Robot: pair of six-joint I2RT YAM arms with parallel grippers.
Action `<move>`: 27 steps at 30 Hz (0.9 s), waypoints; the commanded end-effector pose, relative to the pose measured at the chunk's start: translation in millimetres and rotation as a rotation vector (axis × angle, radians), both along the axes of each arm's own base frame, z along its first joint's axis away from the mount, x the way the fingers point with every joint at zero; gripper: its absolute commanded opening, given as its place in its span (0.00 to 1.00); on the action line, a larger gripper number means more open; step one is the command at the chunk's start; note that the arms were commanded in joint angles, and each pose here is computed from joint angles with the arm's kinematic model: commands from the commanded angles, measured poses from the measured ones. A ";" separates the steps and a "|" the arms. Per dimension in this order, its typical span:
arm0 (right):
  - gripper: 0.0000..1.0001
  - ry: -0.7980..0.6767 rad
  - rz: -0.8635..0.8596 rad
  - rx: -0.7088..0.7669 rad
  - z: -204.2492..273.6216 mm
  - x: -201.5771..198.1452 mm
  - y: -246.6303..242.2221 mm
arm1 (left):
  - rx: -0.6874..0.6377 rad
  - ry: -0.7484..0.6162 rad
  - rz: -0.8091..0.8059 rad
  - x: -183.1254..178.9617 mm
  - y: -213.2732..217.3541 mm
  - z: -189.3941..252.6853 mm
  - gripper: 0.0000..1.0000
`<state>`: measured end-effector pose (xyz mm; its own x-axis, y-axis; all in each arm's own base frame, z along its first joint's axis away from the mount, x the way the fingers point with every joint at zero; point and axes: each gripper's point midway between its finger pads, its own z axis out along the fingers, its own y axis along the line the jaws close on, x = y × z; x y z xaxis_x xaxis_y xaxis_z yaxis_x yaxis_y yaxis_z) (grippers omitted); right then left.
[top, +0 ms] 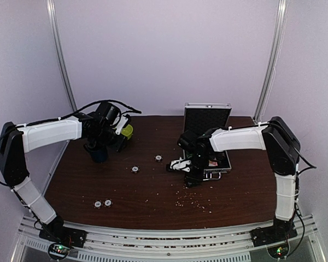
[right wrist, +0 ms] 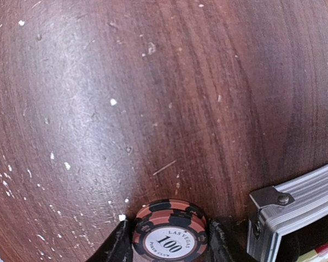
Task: Pack up texas hold em set
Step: Pick up the pile of poker chips from the center of the board.
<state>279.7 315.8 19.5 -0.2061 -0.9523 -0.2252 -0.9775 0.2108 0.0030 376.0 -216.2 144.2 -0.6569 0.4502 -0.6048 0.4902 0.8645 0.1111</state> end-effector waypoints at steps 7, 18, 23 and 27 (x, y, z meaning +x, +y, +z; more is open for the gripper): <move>0.36 0.128 0.024 -0.170 -43.8 -28.4 -20.2 | -0.009 -0.010 -0.007 6.4 -2.3 3.5 0.44; 0.29 0.039 -0.017 -0.058 2.7 -15.8 -0.5 | 0.001 -0.009 -0.004 7.3 -1.0 1.3 0.44; 0.29 0.001 -0.022 0.005 36.3 -14.9 3.6 | 0.000 -0.010 0.002 8.6 1.3 2.2 0.44; 0.29 -0.018 -0.026 0.006 44.9 -15.4 -0.7 | -0.002 -0.010 0.002 8.5 1.2 2.5 0.44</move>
